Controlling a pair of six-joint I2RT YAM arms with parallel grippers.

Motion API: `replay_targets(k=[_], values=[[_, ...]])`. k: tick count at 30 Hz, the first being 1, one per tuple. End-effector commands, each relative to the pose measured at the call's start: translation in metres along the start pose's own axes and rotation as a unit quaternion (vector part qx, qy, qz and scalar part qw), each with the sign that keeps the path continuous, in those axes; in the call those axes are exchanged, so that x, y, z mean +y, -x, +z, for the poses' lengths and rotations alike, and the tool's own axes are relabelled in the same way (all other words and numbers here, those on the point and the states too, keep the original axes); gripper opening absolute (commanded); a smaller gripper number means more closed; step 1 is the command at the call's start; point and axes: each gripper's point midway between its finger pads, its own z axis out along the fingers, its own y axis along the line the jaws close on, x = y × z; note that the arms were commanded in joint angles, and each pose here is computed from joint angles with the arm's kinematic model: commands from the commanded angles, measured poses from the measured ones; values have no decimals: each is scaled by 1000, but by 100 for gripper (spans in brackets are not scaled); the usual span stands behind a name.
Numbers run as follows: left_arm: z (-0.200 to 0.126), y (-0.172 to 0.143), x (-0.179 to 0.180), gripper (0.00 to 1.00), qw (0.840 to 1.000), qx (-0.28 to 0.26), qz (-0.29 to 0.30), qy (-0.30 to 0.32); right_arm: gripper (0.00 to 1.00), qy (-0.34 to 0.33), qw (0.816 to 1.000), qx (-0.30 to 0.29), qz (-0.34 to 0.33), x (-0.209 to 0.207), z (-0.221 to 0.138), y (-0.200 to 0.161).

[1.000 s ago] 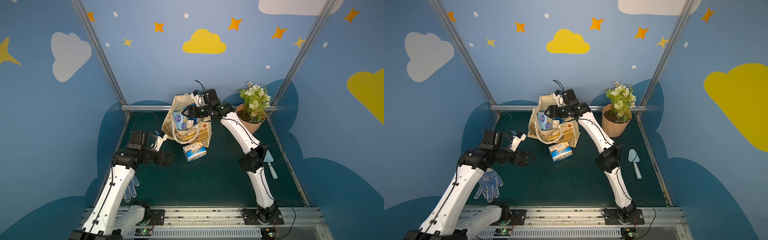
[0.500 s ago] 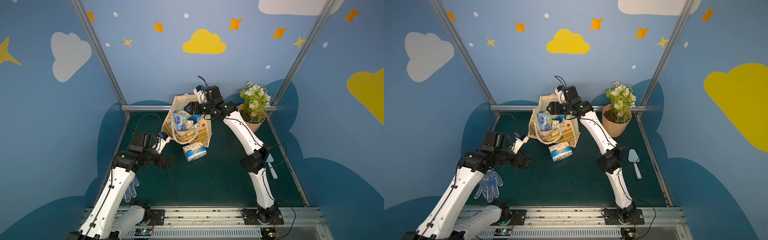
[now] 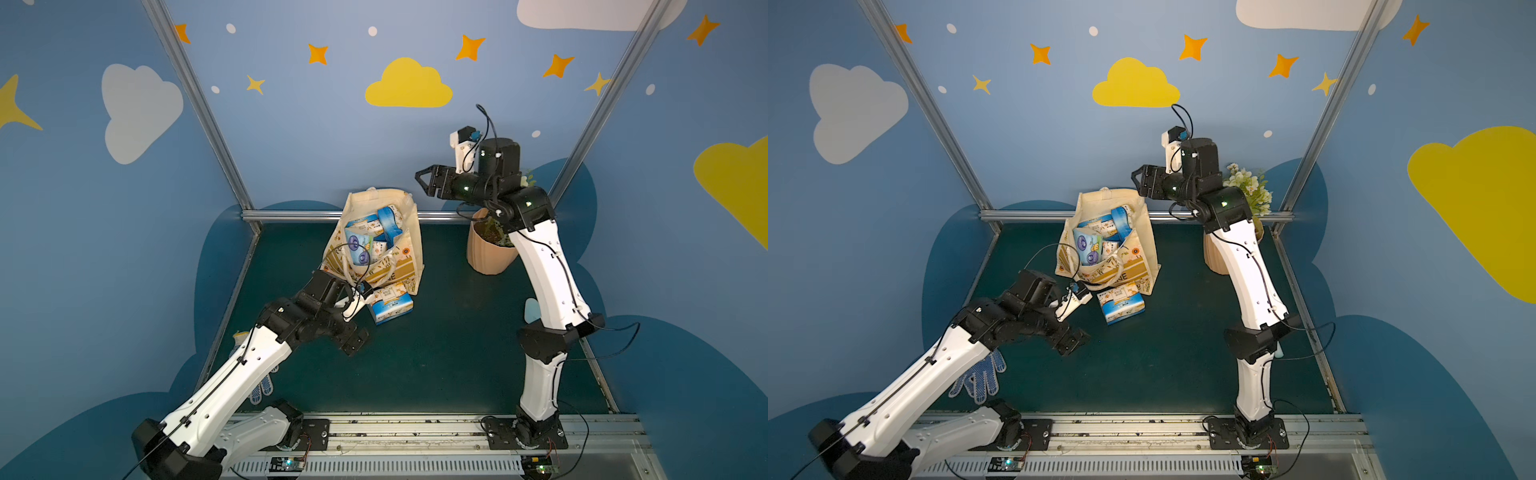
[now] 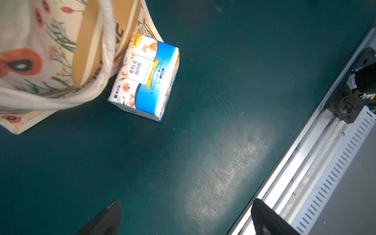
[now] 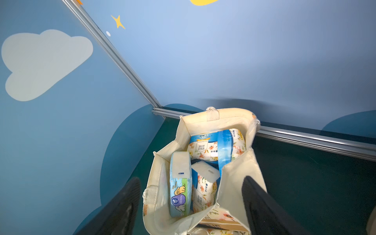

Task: Put tissues into the canvas bag
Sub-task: Place the pack of facial tissues in the canvas bag, then adjust the pack of facial tissues at the center of the board.

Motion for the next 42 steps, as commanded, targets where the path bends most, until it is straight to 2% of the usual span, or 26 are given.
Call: replay_targets(k=[1,3,6,9,11,14,16,19,22,25,28,34,38,42], values=[[22,7,-1,100,999,18,30,35,80,-31,998,48,14,-10,-9,-27],[38,17,5,100,996,20,35,77,80,-56,997,59,17,-18,-26,-36],[70,25,2,100,989,61,75,113,81,-88,994,64,21,-31,-62,-51],[97,39,5,100,973,99,101,182,82,-122,991,58,28,-44,-109,-69],[118,45,-2,100,967,115,120,194,82,-145,987,52,37,-54,-141,-84],[146,54,-2,100,948,151,145,240,83,-181,981,40,52,-69,-189,-110],[161,63,4,100,935,159,153,277,83,-200,977,35,64,-77,-216,-129],[176,76,12,100,925,149,160,310,83,-232,969,47,74,-89,-244,-156],[183,86,18,100,914,153,159,341,83,-246,964,54,80,-96,-261,-178],[183,94,23,100,912,139,152,354,84,-255,962,58,83,-100,-271,-191],[184,92,29,100,909,155,145,358,84,-257,961,63,85,-102,-274,-199],[184,77,49,100,924,184,90,323,84,-252,962,68,84,-101,-273,-201],[181,69,58,100,934,184,69,299,85,-256,961,65,84,-103,-277,-205],[183,63,65,100,936,191,57,292,85,-260,959,68,86,-106,-276,-211]])
